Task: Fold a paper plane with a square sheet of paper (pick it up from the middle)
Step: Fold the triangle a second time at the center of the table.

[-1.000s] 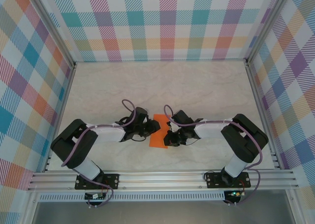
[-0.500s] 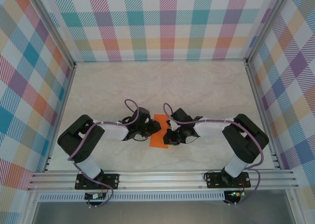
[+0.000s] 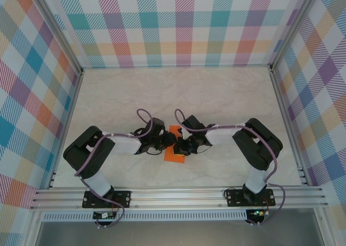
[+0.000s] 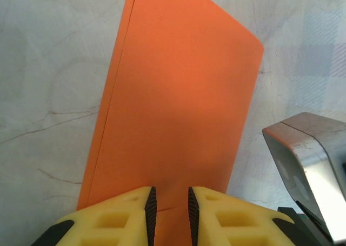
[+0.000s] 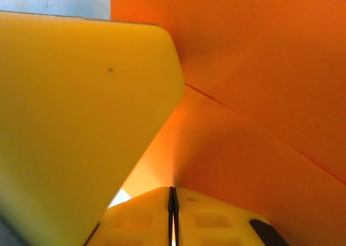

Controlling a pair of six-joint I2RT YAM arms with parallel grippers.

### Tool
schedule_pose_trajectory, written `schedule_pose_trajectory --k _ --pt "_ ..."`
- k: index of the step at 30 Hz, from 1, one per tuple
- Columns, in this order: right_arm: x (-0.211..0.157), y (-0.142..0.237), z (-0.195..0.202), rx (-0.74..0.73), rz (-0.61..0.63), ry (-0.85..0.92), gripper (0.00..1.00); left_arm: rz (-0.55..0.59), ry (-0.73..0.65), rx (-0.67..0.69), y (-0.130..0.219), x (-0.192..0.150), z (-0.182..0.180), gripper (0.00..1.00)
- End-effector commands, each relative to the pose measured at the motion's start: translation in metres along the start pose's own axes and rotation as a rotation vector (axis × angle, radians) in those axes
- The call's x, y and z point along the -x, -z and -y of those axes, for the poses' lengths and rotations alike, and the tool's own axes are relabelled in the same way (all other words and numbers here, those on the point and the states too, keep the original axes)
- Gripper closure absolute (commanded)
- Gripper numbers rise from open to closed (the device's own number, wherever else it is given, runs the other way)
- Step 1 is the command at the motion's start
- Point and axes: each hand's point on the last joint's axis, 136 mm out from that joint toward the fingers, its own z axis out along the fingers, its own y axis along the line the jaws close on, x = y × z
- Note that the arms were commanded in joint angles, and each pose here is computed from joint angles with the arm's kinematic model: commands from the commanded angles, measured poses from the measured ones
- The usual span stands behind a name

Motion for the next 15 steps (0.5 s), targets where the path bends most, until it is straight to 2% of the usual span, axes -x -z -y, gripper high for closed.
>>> schedule_pose_trajectory --k 1,15 --pt "-0.007 -0.006 0.019 -0.074 -0.020 -0.039 0.90 -0.018 0.004 0.119 -0.006 -0.012 -0.035 0.75" --pt "-0.046 0.002 0.041 -0.076 -0.069 -0.074 0.88 -0.002 0.011 0.190 -0.002 -0.013 -0.054 0.77"
